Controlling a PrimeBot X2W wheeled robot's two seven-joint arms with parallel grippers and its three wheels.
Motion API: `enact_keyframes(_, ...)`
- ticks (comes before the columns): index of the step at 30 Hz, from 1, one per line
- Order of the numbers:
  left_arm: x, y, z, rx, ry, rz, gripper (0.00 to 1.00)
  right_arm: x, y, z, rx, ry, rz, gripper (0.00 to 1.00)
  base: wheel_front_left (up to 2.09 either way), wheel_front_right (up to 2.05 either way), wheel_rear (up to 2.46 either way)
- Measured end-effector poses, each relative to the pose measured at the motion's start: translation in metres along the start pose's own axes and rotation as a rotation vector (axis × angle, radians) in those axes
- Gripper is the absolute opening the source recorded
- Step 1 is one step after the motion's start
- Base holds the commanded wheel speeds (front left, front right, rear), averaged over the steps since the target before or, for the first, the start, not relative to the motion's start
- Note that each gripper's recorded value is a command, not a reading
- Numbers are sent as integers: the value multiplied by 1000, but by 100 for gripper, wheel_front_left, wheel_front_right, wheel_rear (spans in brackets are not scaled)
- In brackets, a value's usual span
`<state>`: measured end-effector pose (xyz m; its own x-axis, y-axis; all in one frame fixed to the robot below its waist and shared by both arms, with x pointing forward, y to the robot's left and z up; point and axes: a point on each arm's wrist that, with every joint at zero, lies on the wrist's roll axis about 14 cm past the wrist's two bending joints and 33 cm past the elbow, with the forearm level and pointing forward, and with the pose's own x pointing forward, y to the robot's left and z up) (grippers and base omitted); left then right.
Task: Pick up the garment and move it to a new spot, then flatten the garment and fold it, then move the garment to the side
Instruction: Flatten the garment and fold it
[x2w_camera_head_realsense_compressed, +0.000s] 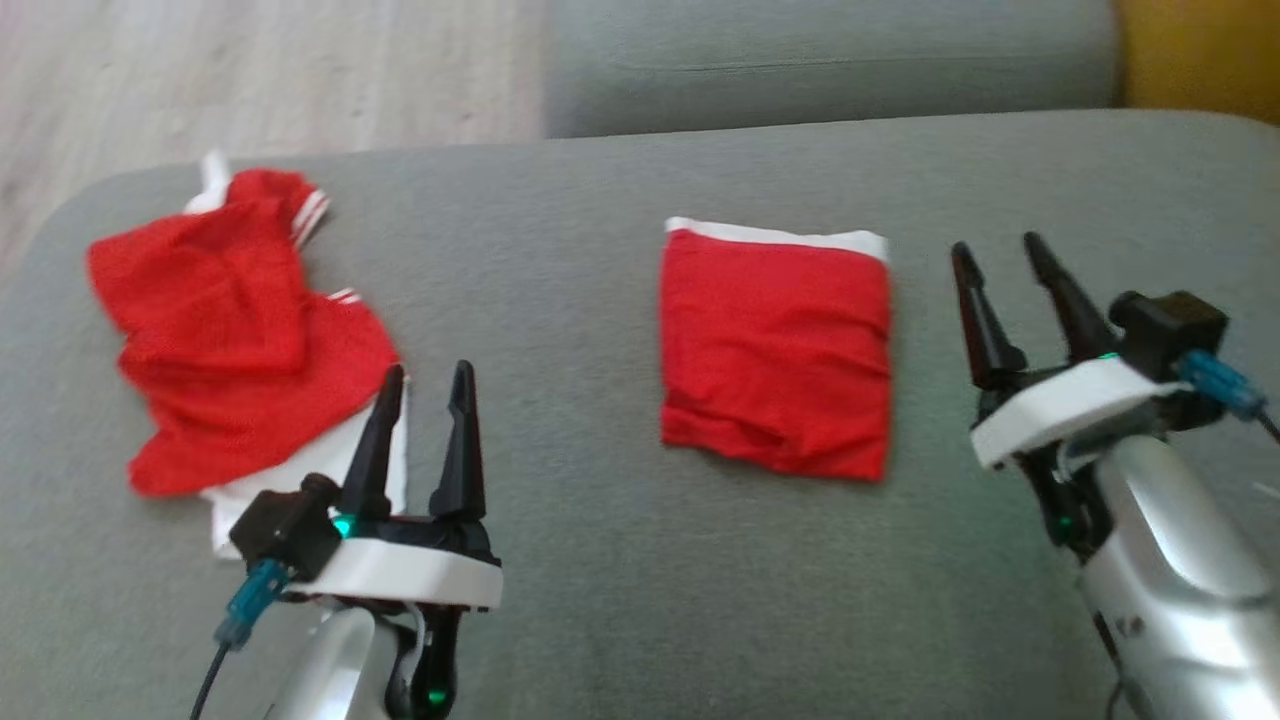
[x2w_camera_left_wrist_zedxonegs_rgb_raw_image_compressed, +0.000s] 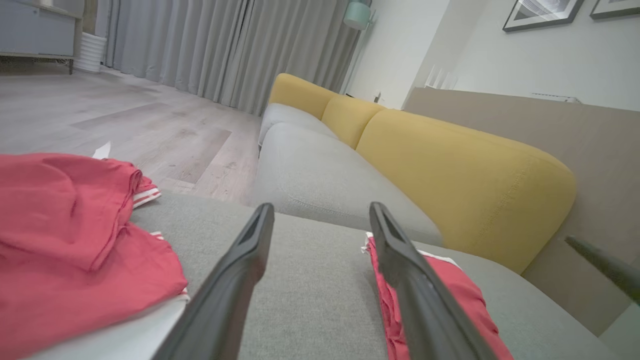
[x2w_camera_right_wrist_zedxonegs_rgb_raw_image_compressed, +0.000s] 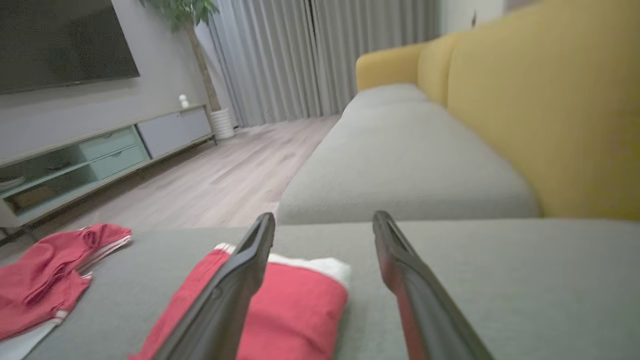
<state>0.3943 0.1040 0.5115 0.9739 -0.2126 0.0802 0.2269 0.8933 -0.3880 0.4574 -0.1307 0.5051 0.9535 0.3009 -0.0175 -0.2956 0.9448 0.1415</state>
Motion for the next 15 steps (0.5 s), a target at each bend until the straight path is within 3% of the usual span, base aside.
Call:
enact_keyframes(2, 3, -5, -1, 3, -1, -13, 100, -14, -13, 10, -70, -42, -39, 100, 0, 0, 0)
enact_keyframes(5, 6, -13, -4, 4, 2, -32, 100, -41, -22, 1, -86, -47, -102, 100, 0, 0, 0)
enact_keyframes(15, -5, 1, -17, 29, 37, 9, 100, -83, -17, -29, -24, -20, -206, 100, 0, 0, 0)
